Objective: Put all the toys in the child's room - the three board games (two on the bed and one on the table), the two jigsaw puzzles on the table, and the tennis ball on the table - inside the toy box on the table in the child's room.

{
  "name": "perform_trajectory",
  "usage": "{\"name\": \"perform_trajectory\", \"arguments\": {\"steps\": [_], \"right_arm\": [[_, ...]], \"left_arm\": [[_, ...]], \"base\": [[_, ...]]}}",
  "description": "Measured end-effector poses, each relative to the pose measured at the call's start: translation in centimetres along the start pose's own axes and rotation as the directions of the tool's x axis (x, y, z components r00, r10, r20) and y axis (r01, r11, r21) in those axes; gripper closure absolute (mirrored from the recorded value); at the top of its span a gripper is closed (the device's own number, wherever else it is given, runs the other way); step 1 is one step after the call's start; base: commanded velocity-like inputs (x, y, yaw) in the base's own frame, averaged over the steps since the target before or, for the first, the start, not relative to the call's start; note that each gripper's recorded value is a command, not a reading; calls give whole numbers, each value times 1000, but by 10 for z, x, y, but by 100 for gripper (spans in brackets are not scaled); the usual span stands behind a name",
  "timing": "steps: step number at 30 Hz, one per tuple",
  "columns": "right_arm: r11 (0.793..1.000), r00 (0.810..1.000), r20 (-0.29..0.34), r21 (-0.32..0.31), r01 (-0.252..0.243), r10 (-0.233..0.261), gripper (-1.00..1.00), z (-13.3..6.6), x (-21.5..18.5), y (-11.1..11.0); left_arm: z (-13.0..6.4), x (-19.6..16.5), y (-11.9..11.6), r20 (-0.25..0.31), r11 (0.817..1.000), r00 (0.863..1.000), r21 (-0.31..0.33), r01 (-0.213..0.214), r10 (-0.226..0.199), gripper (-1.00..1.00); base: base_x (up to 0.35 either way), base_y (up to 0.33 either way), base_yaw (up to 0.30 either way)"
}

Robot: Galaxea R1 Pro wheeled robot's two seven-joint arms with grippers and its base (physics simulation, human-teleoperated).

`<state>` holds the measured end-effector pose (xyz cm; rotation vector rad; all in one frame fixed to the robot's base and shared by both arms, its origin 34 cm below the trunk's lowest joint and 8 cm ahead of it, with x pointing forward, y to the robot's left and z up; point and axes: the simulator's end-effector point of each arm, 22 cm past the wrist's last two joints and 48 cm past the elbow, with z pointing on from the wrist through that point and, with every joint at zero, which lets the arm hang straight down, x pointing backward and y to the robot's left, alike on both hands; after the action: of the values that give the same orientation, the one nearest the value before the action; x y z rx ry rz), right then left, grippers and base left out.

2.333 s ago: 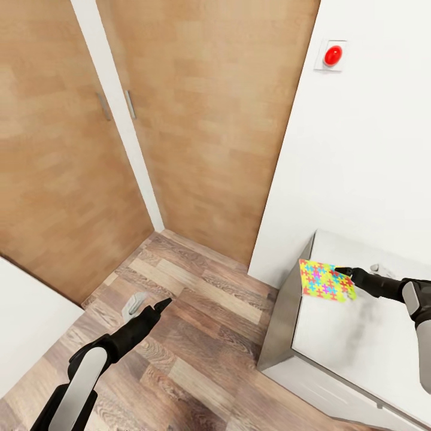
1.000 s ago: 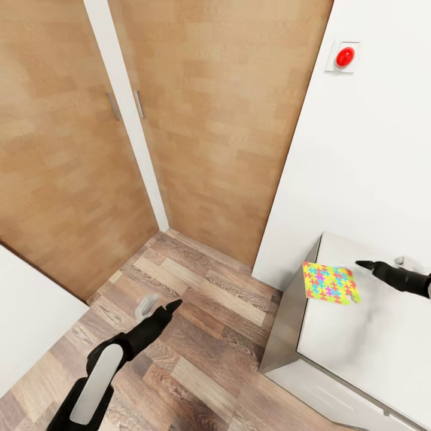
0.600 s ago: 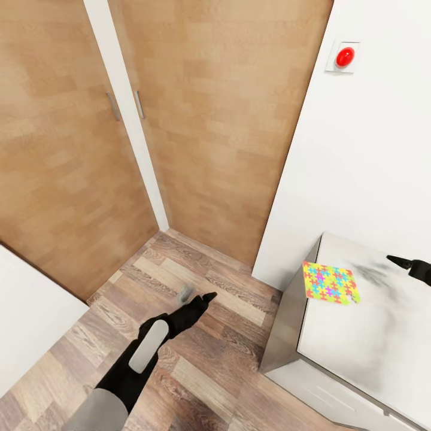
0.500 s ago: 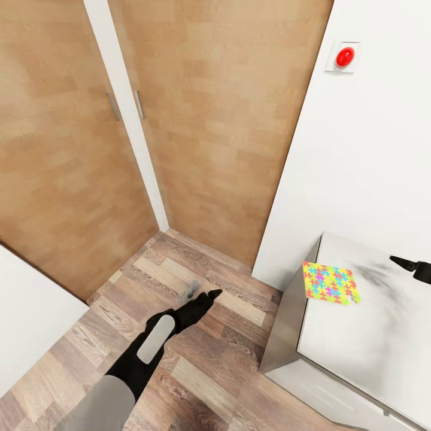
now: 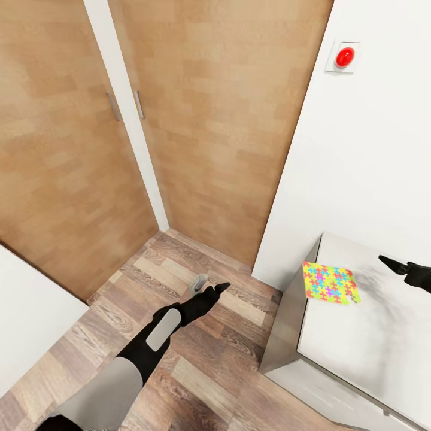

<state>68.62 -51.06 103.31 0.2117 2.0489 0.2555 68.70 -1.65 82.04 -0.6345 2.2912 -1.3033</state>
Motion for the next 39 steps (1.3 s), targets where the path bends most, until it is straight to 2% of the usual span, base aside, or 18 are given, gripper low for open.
{"name": "perform_trajectory", "arguments": {"steps": [9,26,32,39], "right_arm": [[1000,1000,-1,-24,-10,10,-100,-4,1,18],[999,999,-31,-35,-42,41,-100,-5,7,26],[998,999,-32,-35,-44,43,-100,-5,7,26],[999,999,-28,-37,-38,37,-100,-6,5,28]], "left_arm": [[0,1,-8,-1,999,1000,46,1,-1,-100],[-3,6,-12,-6,996,1000,94,10,-9,-100],[-5,9,-23,-12,989,1000,147,-1,3,-100],[-5,11,-25,-14,987,1000,158,-7,10,-100]], "base": [[0,0,0],[5,29,-36],[162,113,-144],[241,104,-44]]}}
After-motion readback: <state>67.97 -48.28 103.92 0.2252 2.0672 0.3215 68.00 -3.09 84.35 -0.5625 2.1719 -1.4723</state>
